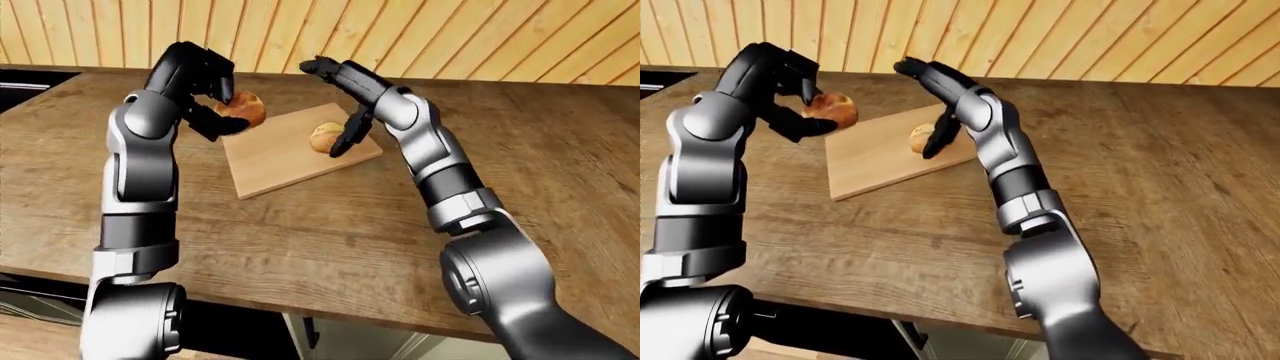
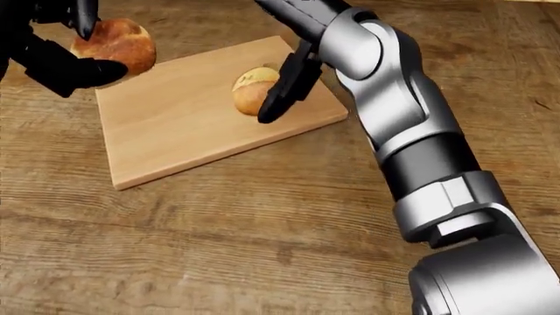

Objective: Place all breads on the cutting board.

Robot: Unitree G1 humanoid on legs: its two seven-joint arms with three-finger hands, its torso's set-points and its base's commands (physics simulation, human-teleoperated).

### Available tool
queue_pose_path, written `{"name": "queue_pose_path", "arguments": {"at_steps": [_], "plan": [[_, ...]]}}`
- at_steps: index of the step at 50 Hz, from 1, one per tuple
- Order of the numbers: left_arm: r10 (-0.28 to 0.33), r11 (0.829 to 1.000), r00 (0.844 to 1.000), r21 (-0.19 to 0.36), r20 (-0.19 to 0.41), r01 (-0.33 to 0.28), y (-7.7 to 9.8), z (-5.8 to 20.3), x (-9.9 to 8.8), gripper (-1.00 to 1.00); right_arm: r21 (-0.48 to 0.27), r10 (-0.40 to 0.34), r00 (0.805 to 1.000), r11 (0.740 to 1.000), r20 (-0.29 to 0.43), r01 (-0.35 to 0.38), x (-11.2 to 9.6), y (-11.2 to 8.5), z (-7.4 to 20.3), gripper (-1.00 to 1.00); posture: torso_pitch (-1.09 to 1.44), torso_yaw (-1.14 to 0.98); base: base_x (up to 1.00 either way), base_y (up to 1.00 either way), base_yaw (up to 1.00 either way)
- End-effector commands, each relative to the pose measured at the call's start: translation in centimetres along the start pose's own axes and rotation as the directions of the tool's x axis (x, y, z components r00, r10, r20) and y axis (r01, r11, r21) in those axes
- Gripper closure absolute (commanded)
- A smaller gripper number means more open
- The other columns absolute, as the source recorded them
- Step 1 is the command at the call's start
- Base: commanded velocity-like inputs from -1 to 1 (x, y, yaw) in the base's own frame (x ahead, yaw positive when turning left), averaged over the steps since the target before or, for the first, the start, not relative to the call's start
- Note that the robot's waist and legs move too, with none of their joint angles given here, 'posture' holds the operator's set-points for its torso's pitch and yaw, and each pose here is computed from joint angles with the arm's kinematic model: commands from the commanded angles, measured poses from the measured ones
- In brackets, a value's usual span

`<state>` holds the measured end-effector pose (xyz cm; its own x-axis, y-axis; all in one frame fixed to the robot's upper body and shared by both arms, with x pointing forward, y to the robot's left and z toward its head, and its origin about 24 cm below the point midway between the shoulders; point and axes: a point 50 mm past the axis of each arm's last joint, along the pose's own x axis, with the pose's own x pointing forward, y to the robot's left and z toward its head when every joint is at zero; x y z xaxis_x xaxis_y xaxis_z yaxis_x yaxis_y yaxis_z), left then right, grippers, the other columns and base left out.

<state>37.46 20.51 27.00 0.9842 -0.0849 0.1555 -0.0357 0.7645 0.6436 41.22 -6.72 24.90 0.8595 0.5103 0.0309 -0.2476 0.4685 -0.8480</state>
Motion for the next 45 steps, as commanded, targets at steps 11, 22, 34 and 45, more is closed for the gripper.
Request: {"name": "queue_pose_path", "arguments": {"at_steps": [11, 22, 34, 45], "plan": [[0.003, 1.000, 0.999, 0.026, 0.037, -0.004, -1.3, 0.9, 2.3, 1.00, -0.029, -0.091, 0.995, 0.995, 0.047, 0.092, -1.3, -3.8, 1.2, -1.00, 0.00, 0.00, 0.00, 0.00, 0.00], [-0.018, 0.999, 1.000, 0.034, -0.006, 0.018, -3.3, -0.3, 3.9, 1.00, -0.032, -0.099, 0.994, 0.994, 0.044, 0.101, -1.5, -4.1, 1.0, -1.00, 0.00, 0.00, 0.00, 0.00, 0.00], [-0.025, 0.999, 1.000, 0.031, -0.013, 0.025, -3.6, -0.5, 3.8, 0.59, -0.029, -0.098, 0.994, 0.995, 0.040, 0.099, -1.5, -3.8, 0.7, -1.00, 0.00, 0.00, 0.00, 0.00, 0.00], [-0.039, 0.999, 0.999, 0.032, -0.012, 0.039, -4.2, -0.8, 3.6, 0.43, -0.020, -0.091, 0.996, 0.996, 0.024, 0.092, -1.4, -3.1, -0.2, -1.00, 0.00, 0.00, 0.00, 0.00, 0.00]]}}
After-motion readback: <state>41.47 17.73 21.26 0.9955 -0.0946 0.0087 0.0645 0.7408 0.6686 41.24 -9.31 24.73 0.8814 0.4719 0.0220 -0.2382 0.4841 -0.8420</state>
